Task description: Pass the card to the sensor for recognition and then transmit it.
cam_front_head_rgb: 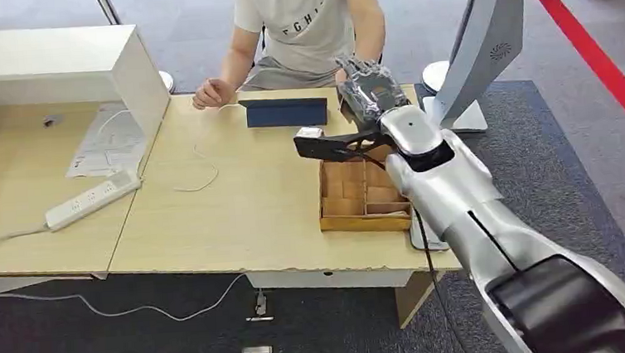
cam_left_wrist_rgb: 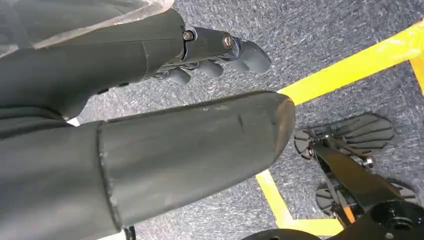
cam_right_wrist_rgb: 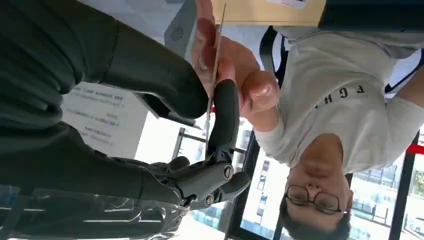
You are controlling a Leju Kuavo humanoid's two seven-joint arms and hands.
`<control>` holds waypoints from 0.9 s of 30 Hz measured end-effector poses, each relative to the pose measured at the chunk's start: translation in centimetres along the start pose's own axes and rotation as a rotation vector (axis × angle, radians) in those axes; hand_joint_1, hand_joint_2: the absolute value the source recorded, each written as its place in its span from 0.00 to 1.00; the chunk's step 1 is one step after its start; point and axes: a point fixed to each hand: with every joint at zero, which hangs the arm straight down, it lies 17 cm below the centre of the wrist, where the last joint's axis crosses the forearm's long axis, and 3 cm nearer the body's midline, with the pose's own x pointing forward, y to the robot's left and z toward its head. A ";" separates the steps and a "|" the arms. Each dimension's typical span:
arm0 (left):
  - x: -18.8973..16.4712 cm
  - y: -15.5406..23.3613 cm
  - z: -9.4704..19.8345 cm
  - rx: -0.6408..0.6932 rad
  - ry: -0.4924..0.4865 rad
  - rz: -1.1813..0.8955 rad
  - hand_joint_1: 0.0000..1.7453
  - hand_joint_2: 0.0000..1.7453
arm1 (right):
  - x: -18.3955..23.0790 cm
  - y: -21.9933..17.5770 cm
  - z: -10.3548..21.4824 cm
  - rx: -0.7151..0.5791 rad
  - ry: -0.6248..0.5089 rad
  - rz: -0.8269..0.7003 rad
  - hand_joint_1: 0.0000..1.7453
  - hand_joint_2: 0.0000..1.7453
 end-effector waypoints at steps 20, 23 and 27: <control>0.0 -0.6 0.0 -0.017 -0.018 -0.025 0.00 0.00 | -10.1 0.6 1.9 -0.077 0.064 0.174 0.00 0.00; -0.3 -0.7 0.1 -0.025 -0.008 -0.018 0.00 0.00 | -15.2 2.0 3.7 -0.044 0.111 0.180 0.00 0.00; -0.6 -0.3 0.2 -0.025 0.004 -0.011 0.00 0.00 | -22.7 4.9 7.2 0.034 0.227 0.189 0.00 0.00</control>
